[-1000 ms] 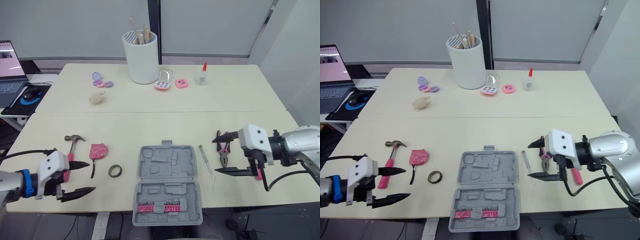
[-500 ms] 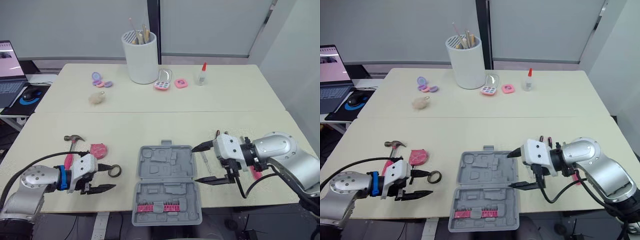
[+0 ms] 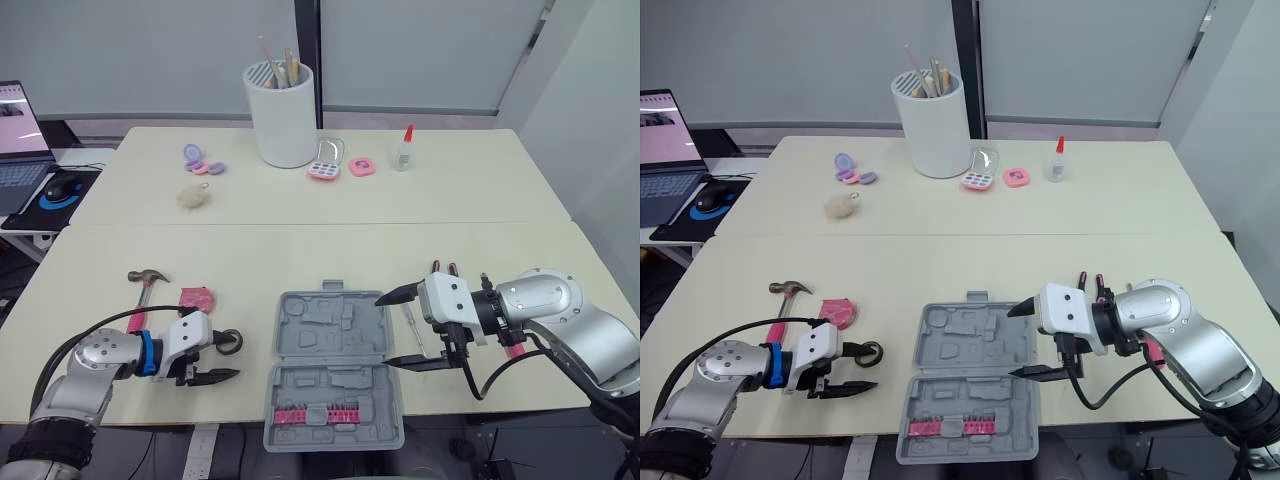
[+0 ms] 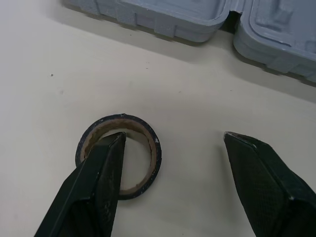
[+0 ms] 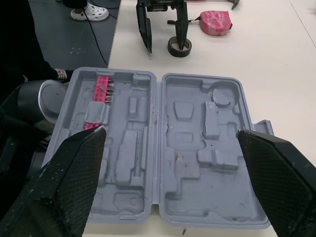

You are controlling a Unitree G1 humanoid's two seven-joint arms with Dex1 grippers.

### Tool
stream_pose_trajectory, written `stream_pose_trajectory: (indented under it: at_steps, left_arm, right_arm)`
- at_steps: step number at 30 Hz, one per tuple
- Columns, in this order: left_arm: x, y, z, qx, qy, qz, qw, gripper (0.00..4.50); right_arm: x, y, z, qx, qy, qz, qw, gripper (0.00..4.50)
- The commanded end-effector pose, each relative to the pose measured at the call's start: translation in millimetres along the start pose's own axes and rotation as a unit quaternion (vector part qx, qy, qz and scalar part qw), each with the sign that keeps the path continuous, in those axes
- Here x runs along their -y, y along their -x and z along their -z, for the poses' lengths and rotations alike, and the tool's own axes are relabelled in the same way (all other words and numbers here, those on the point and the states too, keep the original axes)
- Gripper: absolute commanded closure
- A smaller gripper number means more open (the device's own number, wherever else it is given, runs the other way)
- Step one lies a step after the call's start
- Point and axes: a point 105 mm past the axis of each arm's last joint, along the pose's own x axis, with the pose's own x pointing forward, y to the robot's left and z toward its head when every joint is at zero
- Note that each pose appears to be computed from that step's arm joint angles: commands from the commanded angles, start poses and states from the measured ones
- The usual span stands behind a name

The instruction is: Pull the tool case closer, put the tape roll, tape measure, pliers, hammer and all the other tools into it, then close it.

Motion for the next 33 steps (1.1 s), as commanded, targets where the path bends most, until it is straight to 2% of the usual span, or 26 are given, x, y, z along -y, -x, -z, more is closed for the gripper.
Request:
stream_pose_trajectory:
  at_steps: [1, 6, 9, 10, 15, 21, 25, 33]
  left_arm:
    - [-6, -1, 3, -0.017, -0.007, -0.009, 1.0, 1.8]
    - [-11, -4, 4, -0.028, -0.016, -0.019, 0.999, 3.37]
    - [-14, -5, -4, -0.007, -0.006, -0.027, 1.0, 4.34]
    - [-14, -4, -7, 0.0, 0.001, -0.027, 1.0, 4.45]
    - [-15, 5, -35, 0.032, 0.001, -0.012, 0.999, 4.45]
    - [-24, -6, -107, 0.101, 0.005, 0.016, 0.995, 4.45]
    - [-26, -24, -117, 0.101, 0.024, 0.033, 0.994, 4.45]
    - [-39, -49, -110, 0.089, 0.036, 0.023, 0.995, 4.45]
  right_arm:
    - [-2, 1, -7, 0.003, 0.021, 0.002, 1.0, 0.0]
    - [-2, 2, -7, 0.003, 0.021, 0.004, 1.0, 0.0]
    - [-1, 2, -7, 0.002, 0.021, 0.007, 1.0, 0.0]
    - [-1, 3, -6, 0.0, 0.021, 0.007, 1.0, 0.0]
    - [-1, 5, -3, -0.006, 0.017, 0.014, 1.0, 0.0]
    - [4, 8, -1, -0.007, -0.023, 0.05, 0.998, 0.0]
    - [10, 8, 4, -0.024, -0.041, 0.078, 0.996, 0.0]
    - [10, 5, 6, -0.037, -0.046, 0.085, 0.995, 0.0]
